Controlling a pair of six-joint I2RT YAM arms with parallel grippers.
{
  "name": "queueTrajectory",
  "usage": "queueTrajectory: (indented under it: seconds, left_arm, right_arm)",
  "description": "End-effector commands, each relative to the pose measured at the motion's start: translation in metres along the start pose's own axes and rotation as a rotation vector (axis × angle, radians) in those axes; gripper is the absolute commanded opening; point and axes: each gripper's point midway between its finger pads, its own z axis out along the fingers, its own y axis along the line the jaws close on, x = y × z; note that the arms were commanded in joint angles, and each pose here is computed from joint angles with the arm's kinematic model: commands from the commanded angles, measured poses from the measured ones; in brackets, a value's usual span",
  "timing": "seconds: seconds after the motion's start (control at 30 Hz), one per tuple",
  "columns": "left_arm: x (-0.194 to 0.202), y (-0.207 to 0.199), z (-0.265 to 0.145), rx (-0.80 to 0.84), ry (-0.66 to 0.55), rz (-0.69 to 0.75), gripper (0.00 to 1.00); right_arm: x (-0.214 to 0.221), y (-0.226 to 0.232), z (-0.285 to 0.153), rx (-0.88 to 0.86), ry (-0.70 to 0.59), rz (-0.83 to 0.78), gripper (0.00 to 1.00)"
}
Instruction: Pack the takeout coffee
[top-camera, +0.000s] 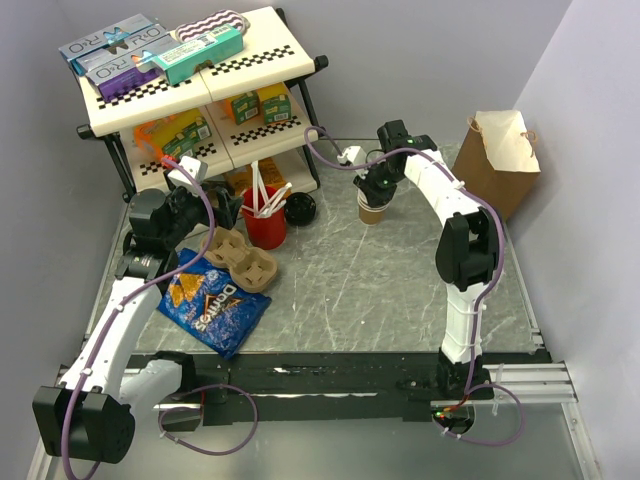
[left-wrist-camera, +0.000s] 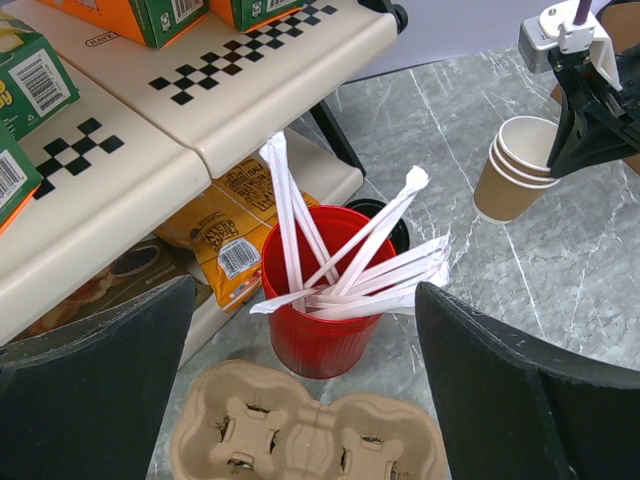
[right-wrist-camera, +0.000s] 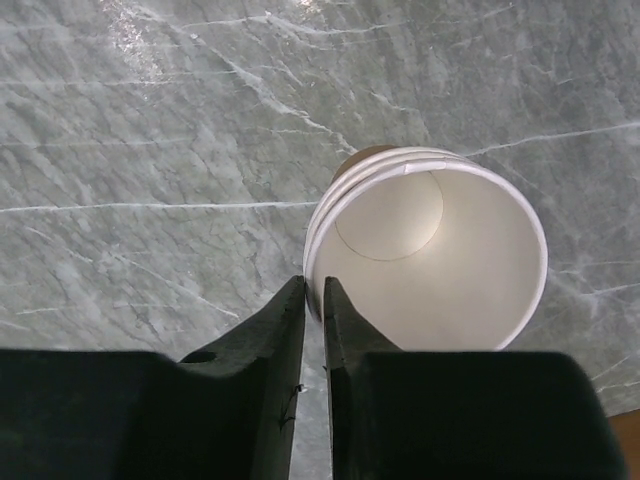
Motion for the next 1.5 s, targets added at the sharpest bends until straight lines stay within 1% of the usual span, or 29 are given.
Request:
queueTrajectory:
  seconds: [0.0,0.27,0.3,0.47,0.63,0.8,0.93,1.13,1.33,1.47]
  left_arm:
    - [-0.013,-0.003,-0.001,0.009,-0.051,0.014,0.97]
    - [-0.013,-0.004,0.001,0.016,-0.055,0.011,0.97]
    - [-0.013,-0.004,0.001,0.016,-0.054,0.010,0.97]
    - [-0.013,-0.004,0.001,0.020,-0.053,0.010,0.97]
    - [-0.013,-0.004,0.002,0.024,-0.055,0.009,0.97]
    - [-0.012,-0.005,0.003,0.026,-0.050,0.008,0.97]
    - [-0.012,-0.005,0.002,0.027,-0.055,0.008,0.97]
    - [-0.014,-0.005,0.003,0.030,-0.059,0.007,0.97]
    - [-0.012,-0.007,0.005,0.039,-0.055,-0.003,0.97]
    - [-0.018,-0.007,0.006,0.039,-0.061,-0.001,0.97]
  right_arm:
    - [-0.012,-0.007,-0.016,0.028,-0.041,-0.029,0.17]
    - [-0.011,-0.013,-0.024,0.086,-0.044,-0.023,0.06]
    - [-0.016,-0.017,-0.031,0.118,-0.066,-0.030,0.06]
    - [-0.023,-0.022,-0.043,0.178,-0.096,-0.048,0.00]
    - [-0.024,-0.033,-0.051,0.241,-0.091,-0.057,0.00]
    - [-0.021,-0.034,-0.053,0.282,-0.077,-0.096,0.00]
    - [-0.011,-0.042,-0.053,0.344,-0.033,-0.122,0.00]
    - [-0.004,-0.054,-0.068,0.392,-0.028,-0.095,0.00]
    - [-0.001,-0.058,-0.066,0.401,-0.011,-0.085,0.00]
    - [-0.007,-0.060,-0.075,0.426,-0.041,-0.070,0.00]
